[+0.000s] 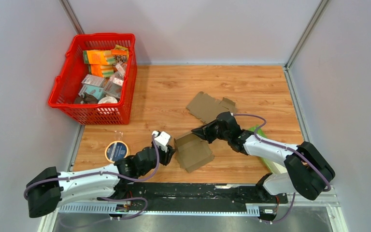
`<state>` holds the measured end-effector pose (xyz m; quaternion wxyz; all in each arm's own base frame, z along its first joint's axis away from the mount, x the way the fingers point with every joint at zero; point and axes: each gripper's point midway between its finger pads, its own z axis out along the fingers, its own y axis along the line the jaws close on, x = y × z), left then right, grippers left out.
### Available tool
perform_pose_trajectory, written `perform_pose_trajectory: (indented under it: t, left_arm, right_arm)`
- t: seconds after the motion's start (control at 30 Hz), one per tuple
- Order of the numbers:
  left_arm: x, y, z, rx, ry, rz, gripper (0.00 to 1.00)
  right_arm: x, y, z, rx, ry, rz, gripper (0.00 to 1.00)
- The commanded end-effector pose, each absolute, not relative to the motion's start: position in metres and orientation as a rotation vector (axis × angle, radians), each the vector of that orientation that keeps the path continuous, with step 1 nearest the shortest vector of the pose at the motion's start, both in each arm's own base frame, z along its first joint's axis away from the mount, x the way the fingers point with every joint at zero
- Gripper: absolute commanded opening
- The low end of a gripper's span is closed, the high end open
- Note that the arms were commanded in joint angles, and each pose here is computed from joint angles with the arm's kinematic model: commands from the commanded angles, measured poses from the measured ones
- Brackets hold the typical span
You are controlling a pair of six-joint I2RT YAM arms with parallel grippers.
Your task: Fold the paper box
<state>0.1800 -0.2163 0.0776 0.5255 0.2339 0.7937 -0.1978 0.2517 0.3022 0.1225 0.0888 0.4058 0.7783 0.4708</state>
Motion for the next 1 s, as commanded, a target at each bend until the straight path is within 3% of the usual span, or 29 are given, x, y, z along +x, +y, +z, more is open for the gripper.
perform_pose_trajectory:
  t: [0.0, 0.57, 0.97]
  left_arm:
    - [0.182, -0.245, 0.117, 0.563, 1.782, -0.613, 0.47]
    - [0.199, -0.249, 0.101, 0.507, 1.809, -0.527, 0.39]
    - [0.188, -0.228, 0.085, 0.481, 1.825, -0.536, 0.39]
  right_arm:
    - [0.254, 0.302, 0.134, 1.183, 2.278, 1.437, 0.00]
    - [0.244, 0.307, 0.138, 0.943, 2.079, 1.519, 0.00]
    - [0.245, 0.299, 0.099, 0.923, 2.111, 1.349, 0.00]
